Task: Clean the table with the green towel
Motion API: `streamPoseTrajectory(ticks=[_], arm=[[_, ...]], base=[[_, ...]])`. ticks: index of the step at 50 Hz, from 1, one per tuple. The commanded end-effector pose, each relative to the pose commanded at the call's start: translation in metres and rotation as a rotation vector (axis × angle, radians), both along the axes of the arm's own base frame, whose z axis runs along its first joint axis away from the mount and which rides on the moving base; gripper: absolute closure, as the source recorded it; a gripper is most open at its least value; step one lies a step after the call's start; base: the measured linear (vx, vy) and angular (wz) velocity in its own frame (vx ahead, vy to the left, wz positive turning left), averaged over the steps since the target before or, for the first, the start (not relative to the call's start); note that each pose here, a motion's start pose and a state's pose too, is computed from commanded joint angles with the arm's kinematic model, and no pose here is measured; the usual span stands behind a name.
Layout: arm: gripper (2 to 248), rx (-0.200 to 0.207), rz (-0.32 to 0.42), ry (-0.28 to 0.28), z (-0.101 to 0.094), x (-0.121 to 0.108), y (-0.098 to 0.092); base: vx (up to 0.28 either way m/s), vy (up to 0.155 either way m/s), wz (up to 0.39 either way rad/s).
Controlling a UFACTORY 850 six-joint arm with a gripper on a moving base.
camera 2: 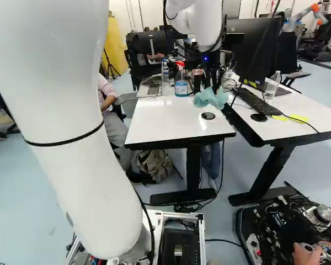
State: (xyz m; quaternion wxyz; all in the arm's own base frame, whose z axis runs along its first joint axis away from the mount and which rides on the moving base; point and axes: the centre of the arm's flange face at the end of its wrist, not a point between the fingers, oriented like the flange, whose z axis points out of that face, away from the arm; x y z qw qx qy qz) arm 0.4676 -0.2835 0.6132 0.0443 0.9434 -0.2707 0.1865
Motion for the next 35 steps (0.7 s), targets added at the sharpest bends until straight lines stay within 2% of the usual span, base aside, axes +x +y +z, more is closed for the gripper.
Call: streamPoseTrajectory(ticks=[2, 3, 7, 8, 12, 13, 18, 19, 23, 24, 28, 29, 35], arm=[[208, 0.000, 0.000, 0.000, 0.0000, 0.0000, 0.0000], [179, 0.000, 0.000, 0.000, 0.0000, 0.0000, 0.0000], [179, 0.000, 0.000, 0.000, 0.0000, 0.0000, 0.0000], [145, 0.000, 0.000, 0.000, 0.0000, 0.0000, 0.0000], [145, 0.000, 0.000, 0.000, 0.0000, 0.0000, 0.0000], [109, 0.000, 0.000, 0.000, 0.0000, 0.0000, 0.0000], [109, 0.000, 0.000, 0.000, 0.0000, 0.0000, 0.0000], [73, 0.000, 0.000, 0.000, 0.0000, 0.0000, 0.0000], [73, 0.000, 0.000, 0.000, 0.0000, 0.0000, 0.0000], [36, 0.000, 0.000, 0.000, 0.0000, 0.0000, 0.0000], [36, 0.000, 0.000, 0.000, 0.0000, 0.0000, 0.0000], [4, 0.000, 0.000, 0.000, 0.0000, 0.0000, 0.0000], [3, 0.000, 0.000, 0.000, 0.0000, 0.0000, 0.0000]], base=[[0.000, 0.000, 0.000], [0.000, 0.000, 0.000], [0.000, 0.000, 0.000], [0.000, 0.000, 0.000], [0.000, 0.000, 0.000], [0.000, 0.000, 0.000], [0.000, 0.000, 0.000], [0.000, 0.000, 0.000], [0.000, 0.000, 0.000], [0.000, 0.000, 0.000], [0.000, 0.000, 0.000], [0.000, 0.000, 0.000], [0.000, 0.000, 0.000]])
